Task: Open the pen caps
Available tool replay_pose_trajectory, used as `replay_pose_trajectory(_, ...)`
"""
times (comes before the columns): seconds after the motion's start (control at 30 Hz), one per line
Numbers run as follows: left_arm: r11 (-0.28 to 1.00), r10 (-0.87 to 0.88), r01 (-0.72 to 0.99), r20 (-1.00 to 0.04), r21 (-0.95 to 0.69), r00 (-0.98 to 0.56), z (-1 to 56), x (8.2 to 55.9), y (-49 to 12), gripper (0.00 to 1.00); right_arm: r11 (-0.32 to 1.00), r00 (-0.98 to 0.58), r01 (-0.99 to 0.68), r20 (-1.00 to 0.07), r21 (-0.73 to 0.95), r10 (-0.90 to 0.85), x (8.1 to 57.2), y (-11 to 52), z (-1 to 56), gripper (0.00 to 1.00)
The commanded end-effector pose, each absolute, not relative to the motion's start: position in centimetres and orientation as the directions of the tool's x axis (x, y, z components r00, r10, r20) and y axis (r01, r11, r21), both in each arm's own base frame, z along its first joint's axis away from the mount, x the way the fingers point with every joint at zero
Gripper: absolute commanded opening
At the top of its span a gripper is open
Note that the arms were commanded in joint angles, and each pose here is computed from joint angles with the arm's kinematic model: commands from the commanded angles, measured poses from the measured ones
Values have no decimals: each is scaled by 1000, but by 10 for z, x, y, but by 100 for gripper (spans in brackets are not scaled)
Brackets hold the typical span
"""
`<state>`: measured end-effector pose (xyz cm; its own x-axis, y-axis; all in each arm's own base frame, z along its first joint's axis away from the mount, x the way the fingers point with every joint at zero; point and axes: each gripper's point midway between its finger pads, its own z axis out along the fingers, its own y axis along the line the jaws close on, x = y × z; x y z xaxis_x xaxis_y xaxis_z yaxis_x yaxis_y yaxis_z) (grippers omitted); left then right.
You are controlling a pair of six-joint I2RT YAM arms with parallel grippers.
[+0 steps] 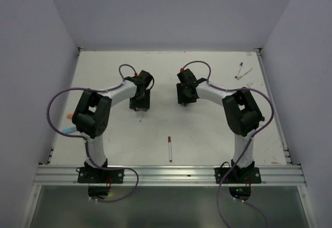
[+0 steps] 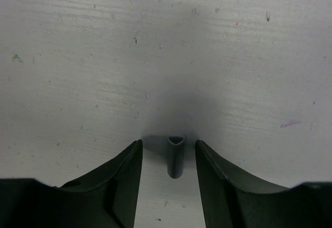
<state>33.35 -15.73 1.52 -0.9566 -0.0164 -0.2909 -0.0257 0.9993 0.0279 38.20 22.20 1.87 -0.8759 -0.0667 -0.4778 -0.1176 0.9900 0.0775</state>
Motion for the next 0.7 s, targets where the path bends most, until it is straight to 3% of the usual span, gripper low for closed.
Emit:
replay_pose_trajectory(0.0,999,-39,-44,-406,2,-913,57,352,-160,57,988,-834,-133,-548,74,-71,392,218,42,50)
replay_pose_trajectory(0.2,996,-91,-66,-557,-65,-825,141,353,-154,64,989,-755,-107,-655,104,-13,370,201,114,58)
replay_pose_trajectory(0.37,974,-213,-109,-644,-198,-735,184,311,-136,68,974,-766,-190,-638,122,-70,288,213,127,57)
replay_pose_trajectory(0.4,954,-254,-59,-688,-294,-680,212,301,-141,69,965,-770,-223,-632,141,-86,266,229,125,57)
replay_pose_trajectory(0.67,850,-304,97,-634,-517,-711,210,230,-158,68,913,-837,-299,-535,278,-111,155,251,89,50)
